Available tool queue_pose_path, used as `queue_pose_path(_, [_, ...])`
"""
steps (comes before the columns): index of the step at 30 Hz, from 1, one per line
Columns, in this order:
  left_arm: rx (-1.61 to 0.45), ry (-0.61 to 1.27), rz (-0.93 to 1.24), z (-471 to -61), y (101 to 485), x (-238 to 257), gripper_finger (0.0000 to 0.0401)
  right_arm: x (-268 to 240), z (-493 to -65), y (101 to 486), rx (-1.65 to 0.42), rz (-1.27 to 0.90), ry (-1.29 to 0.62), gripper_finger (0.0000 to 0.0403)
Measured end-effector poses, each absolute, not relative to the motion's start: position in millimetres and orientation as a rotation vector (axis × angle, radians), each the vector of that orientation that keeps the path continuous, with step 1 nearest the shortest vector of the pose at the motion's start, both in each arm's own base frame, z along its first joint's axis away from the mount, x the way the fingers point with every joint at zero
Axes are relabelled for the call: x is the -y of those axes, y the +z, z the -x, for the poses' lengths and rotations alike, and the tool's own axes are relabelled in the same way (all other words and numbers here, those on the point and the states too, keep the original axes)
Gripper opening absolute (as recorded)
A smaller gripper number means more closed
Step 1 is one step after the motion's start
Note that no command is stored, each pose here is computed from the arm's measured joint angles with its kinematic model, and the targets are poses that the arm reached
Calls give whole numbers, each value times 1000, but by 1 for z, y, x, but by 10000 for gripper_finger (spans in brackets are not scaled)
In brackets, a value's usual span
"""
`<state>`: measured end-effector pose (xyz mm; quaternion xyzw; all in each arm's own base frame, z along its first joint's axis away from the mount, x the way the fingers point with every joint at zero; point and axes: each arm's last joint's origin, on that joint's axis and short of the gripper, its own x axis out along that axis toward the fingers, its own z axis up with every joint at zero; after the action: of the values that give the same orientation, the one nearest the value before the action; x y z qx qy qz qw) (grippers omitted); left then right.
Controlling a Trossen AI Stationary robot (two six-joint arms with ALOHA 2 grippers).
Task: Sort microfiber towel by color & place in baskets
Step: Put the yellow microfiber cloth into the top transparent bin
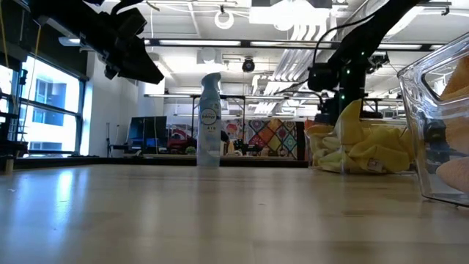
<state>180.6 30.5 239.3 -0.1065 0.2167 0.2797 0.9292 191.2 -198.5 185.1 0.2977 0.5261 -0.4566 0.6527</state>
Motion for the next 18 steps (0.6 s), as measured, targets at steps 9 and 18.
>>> queue_pose_path(9, [-443,574,220,-181,239,-30,103,182,-174,235,-1000,-630,-1050,121])
queue_pose_path(18, [-443,573,221,-181,239,-30,103,163,-157,272,-782,-666,-1096,158])
